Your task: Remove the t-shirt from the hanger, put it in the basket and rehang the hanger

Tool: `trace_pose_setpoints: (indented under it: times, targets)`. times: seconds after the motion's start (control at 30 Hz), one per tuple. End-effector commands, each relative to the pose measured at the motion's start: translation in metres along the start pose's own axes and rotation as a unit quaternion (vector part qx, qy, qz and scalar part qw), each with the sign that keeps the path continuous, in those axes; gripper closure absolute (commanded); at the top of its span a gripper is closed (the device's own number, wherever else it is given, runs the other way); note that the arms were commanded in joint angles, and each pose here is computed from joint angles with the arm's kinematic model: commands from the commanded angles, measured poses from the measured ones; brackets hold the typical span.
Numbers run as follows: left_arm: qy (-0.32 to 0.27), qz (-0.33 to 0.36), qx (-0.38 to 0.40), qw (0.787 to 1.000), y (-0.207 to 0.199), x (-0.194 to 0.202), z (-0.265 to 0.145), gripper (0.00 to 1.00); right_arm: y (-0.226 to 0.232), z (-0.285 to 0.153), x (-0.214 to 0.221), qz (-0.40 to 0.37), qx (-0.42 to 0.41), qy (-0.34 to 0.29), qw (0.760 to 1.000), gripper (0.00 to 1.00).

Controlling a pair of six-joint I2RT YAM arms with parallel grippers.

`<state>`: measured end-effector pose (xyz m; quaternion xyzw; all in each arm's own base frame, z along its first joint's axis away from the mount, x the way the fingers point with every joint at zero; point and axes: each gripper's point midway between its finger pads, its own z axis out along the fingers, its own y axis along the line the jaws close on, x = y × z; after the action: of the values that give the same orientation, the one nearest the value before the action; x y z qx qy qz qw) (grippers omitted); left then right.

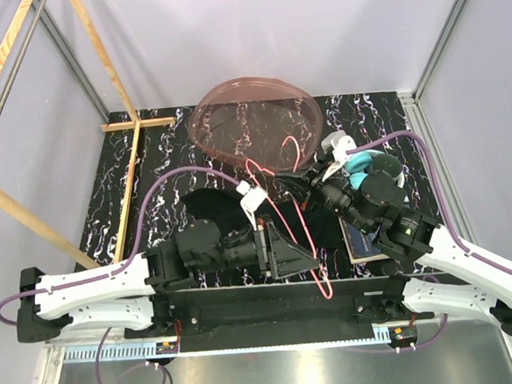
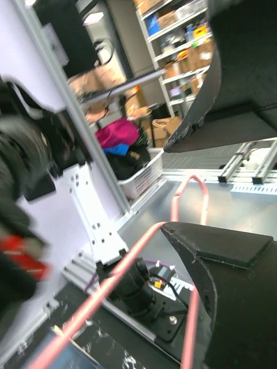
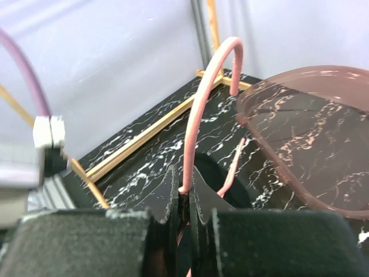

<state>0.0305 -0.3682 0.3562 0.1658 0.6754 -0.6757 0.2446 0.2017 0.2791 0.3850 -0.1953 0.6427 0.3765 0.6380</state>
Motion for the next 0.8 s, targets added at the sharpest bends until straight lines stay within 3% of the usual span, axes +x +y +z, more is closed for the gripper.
trace_pose_setpoints:
  times: [0.0, 0.77]
  targets:
    - [-0.09, -0.007, -0.02, 0.996, -0.013, -0.029, 0.008, 0.46, -0.012, 0.002, -0.049, 0.003, 0.047, -0.075, 0.996, 1.0]
    - [-0.078, -0.035, -0.042, 0.995, -0.011, -0.006, 0.027, 0.58, -0.059, -0.013, -0.038, -0.007, 0.169, -0.076, 0.983, 1.0]
